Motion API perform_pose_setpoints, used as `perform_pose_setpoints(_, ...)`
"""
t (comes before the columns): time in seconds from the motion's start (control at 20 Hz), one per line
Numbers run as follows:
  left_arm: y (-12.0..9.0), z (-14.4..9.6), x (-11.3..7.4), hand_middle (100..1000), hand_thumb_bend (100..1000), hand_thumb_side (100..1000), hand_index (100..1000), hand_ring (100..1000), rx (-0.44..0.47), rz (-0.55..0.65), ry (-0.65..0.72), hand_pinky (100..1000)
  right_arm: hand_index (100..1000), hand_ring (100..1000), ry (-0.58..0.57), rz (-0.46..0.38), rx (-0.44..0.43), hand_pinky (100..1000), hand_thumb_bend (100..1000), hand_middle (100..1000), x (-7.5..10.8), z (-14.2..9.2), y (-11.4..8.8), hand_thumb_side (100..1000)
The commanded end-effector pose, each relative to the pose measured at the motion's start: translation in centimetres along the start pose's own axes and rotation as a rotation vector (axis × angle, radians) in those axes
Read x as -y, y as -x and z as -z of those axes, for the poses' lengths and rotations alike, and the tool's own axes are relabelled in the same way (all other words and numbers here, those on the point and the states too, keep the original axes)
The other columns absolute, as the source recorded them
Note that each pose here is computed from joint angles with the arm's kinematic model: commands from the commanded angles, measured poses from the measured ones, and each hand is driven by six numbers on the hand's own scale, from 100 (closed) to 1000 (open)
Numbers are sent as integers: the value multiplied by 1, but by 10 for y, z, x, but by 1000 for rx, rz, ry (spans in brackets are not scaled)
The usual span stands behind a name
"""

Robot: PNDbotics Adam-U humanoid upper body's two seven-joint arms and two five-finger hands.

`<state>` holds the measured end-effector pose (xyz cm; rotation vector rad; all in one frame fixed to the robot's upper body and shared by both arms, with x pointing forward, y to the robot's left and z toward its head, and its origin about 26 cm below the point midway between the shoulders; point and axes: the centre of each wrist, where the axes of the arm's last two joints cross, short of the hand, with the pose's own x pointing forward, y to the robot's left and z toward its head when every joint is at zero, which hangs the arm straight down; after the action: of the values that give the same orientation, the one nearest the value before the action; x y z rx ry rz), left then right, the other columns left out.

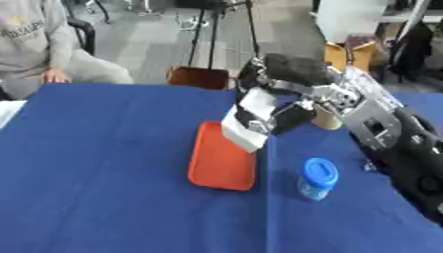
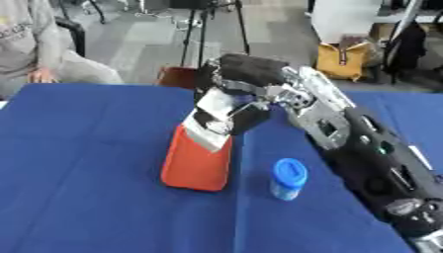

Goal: Pick up objects on the table and place them in the box.

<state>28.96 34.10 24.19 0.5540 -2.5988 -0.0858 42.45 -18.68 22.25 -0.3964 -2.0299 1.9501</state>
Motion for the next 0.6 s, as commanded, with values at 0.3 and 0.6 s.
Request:
perform_pose_setpoints(0.3, -7, 10, 6, 699, 765, 608, 807, 710, 47, -25, 18, 540, 542, 354, -5, 63, -195, 100, 100, 316, -6, 14, 27, 309)
perform_pose_setpoints(0.6, -8, 11, 8, 699, 763, 608, 808, 710, 53, -40, 22, 540, 548, 371, -29, 87, -280, 112, 100, 333, -34, 21, 40, 309)
